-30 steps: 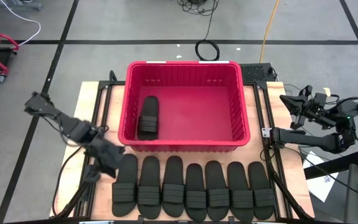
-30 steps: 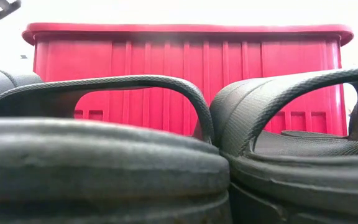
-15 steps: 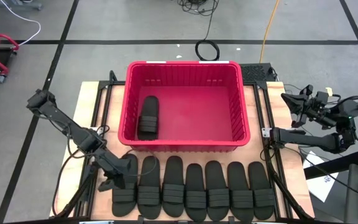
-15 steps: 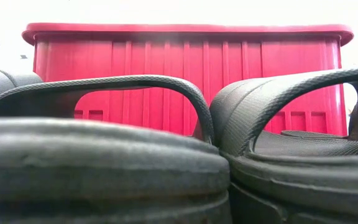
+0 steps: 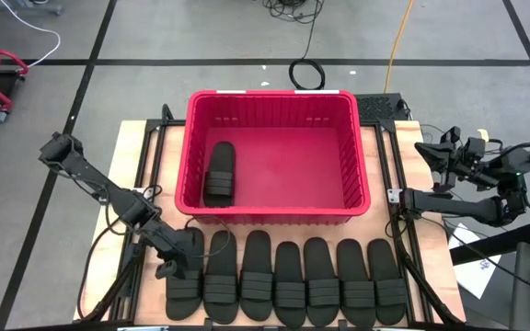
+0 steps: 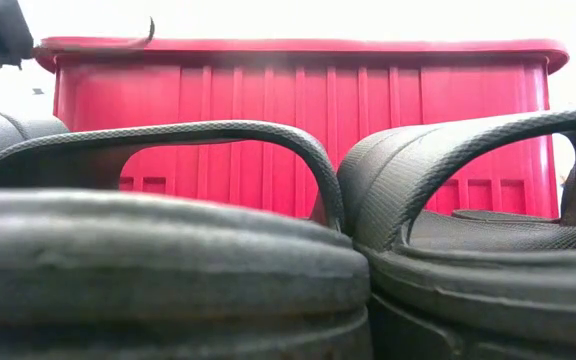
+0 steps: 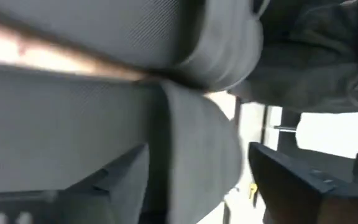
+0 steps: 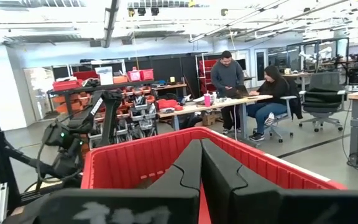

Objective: Pick and place slides into bin
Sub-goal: Put the black slide into the red bin

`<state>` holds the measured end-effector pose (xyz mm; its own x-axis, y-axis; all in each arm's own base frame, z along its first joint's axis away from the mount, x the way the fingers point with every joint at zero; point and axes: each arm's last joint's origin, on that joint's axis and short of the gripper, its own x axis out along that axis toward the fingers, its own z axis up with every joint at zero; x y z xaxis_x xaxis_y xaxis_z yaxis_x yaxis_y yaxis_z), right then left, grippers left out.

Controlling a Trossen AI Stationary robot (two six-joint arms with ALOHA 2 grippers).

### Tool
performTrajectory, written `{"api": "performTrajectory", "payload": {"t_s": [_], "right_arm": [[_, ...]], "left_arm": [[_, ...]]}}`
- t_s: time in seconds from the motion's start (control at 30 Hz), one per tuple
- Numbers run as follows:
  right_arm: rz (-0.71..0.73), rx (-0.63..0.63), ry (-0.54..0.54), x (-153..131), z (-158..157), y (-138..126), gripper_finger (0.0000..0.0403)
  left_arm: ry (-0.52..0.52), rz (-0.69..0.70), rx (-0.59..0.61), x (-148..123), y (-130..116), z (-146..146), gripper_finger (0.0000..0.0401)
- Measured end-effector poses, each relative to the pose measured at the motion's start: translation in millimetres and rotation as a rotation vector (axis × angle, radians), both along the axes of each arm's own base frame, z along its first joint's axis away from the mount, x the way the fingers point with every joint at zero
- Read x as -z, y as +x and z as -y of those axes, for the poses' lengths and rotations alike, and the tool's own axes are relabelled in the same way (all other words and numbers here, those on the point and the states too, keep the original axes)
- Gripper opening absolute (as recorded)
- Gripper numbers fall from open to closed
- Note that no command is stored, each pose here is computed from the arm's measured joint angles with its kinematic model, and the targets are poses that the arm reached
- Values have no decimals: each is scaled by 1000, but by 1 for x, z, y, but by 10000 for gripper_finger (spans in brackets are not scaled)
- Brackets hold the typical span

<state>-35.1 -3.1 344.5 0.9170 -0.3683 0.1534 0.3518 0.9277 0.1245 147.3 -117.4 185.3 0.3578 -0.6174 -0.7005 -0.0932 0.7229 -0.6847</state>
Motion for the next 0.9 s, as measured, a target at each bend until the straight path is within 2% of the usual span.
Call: {"api": "performTrajectory", "payload": {"t_s": [0.17, 0.37, 0.47, 0.67, 0.9], "right_arm": [[0, 0, 0, 0, 0, 0, 0], [0, 0, 0, 0, 0, 0, 0], [2, -1, 6, 0, 0, 0, 0], [-1, -2, 11, 1, 0, 0, 0], [-4, -2, 11, 1, 0, 0, 0]], "left_arm": [[-24, -107, -25, 18, -8, -4, 321], [-145, -61, -46, 26, -7, -2, 329], [-172, -44, -55, 26, -6, -2, 324], [-148, -18, -23, 27, -7, -2, 304], [-115, -10, 28, 29, -9, -3, 260]]}}
